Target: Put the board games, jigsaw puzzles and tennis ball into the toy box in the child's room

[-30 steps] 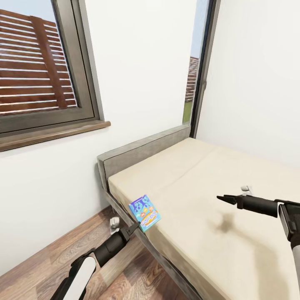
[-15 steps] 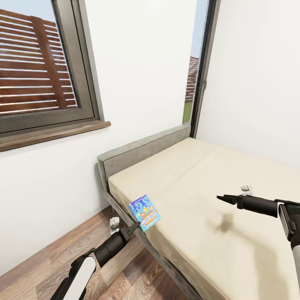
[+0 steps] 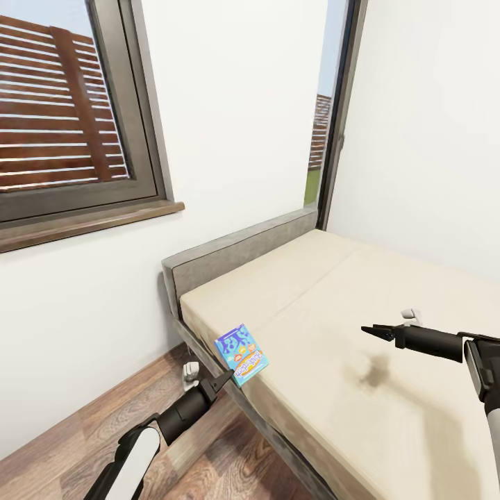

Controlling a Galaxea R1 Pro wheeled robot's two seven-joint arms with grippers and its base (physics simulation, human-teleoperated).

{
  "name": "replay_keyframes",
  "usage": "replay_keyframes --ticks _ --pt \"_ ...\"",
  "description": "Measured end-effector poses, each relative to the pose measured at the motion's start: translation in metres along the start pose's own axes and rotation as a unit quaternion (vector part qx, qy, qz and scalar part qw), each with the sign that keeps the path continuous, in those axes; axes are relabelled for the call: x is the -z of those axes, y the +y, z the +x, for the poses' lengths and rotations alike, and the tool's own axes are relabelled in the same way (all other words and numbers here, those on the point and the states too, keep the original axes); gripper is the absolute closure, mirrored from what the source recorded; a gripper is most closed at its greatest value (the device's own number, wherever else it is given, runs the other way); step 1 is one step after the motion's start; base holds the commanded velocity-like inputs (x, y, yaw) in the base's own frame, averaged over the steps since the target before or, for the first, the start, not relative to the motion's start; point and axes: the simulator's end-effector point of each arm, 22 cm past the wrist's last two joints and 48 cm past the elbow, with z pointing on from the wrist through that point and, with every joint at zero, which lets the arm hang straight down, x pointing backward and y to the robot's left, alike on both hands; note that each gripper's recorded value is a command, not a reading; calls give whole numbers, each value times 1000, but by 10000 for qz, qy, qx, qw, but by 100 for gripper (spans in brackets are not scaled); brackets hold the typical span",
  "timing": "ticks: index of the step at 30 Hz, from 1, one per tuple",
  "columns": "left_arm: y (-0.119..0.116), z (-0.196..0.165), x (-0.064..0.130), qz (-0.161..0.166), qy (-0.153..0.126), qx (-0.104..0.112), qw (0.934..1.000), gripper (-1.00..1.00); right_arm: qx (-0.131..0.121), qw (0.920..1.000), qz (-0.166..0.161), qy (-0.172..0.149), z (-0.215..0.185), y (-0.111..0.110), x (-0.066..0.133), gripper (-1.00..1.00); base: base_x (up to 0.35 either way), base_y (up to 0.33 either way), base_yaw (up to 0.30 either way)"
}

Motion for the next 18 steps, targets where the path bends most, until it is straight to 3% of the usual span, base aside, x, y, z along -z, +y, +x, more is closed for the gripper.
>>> replay_keyframes --ticks 18 --pt "-36 11 -30 93 365 151 9992 100 60 10000 52 -38 -32 -2 15 -100 0 0 0"
